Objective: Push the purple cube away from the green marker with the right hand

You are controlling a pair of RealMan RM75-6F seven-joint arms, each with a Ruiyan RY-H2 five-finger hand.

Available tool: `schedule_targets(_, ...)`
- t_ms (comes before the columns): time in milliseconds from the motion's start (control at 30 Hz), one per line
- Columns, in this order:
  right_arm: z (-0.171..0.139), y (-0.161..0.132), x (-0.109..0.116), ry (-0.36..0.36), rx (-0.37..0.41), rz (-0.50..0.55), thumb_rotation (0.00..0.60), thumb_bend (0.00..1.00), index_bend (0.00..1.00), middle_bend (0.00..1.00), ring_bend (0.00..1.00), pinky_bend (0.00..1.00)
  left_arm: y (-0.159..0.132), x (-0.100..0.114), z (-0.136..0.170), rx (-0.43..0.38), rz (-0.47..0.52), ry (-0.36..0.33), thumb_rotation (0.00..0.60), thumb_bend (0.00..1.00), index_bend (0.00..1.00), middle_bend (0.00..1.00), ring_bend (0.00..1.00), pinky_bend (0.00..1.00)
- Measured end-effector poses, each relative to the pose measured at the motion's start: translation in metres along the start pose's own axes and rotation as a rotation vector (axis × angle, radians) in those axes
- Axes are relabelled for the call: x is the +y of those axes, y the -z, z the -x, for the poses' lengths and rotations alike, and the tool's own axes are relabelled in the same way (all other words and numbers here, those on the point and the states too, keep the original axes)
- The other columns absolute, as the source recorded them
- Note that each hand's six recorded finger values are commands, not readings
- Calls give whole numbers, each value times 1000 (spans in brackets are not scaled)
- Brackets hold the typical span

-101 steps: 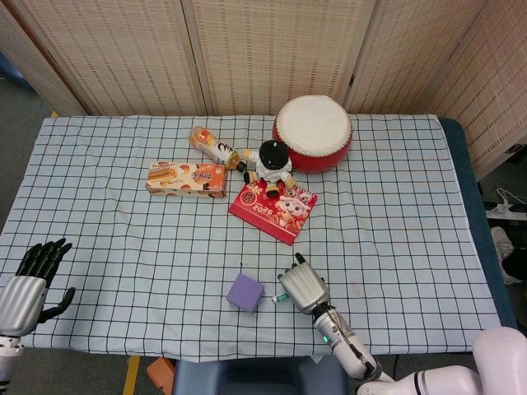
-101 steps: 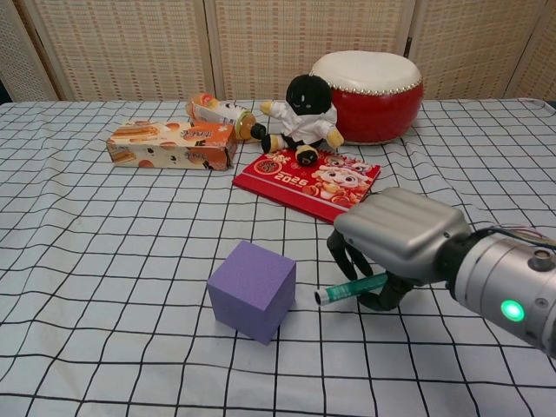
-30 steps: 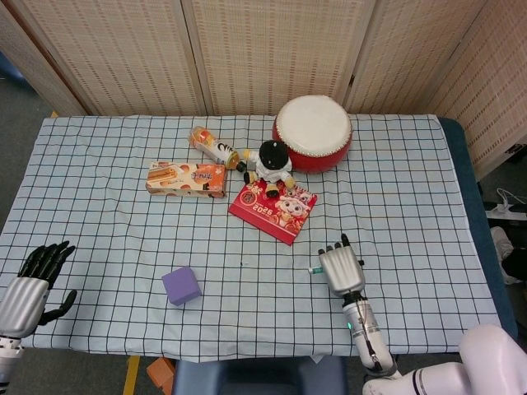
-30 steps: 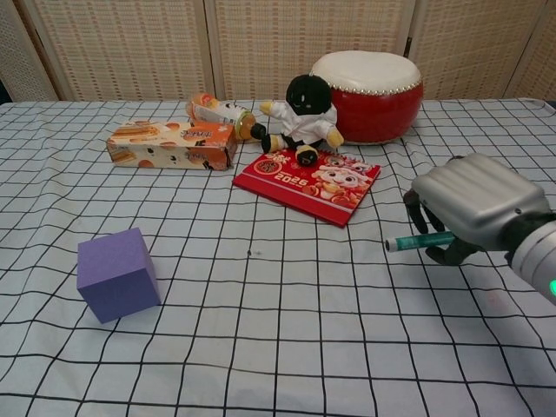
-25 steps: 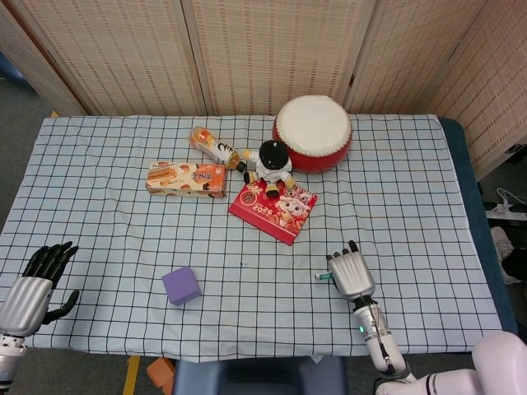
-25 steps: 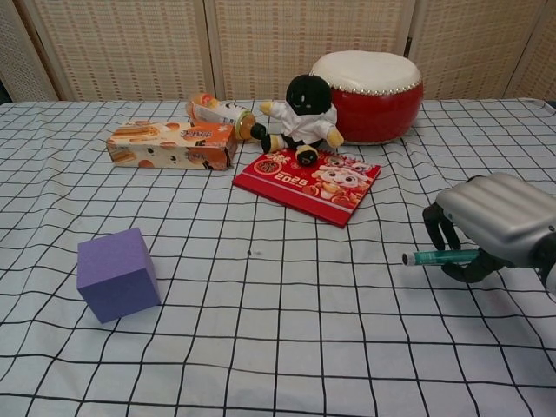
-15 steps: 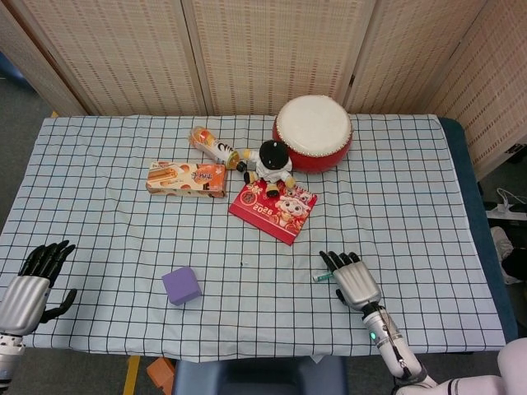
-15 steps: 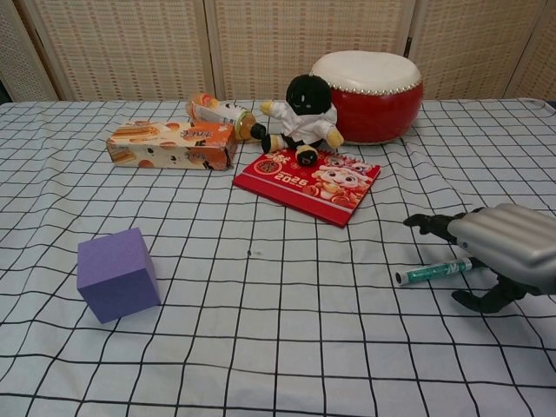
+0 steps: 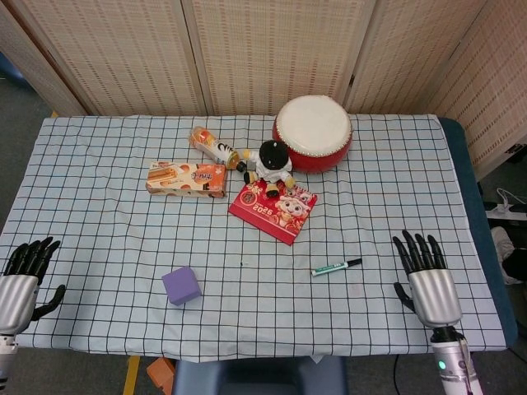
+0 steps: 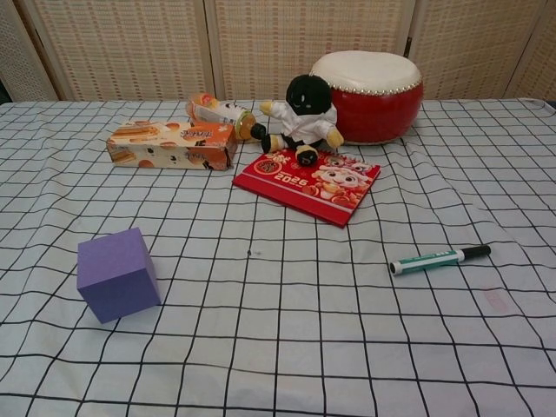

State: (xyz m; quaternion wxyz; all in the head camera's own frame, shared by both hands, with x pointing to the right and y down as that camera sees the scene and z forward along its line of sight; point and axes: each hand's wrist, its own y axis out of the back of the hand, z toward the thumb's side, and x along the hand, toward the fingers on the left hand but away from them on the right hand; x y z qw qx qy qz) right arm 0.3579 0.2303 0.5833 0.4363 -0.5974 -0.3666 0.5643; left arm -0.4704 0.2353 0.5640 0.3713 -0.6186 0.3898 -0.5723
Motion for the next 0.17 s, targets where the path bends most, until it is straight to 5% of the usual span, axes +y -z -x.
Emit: schedule_targets(167, -13, 25, 5, 34, -7, 34, 600, 196, 0, 0, 0, 0, -2, -3, -1, 8, -10, 0, 600, 411, 0, 0, 0, 18)
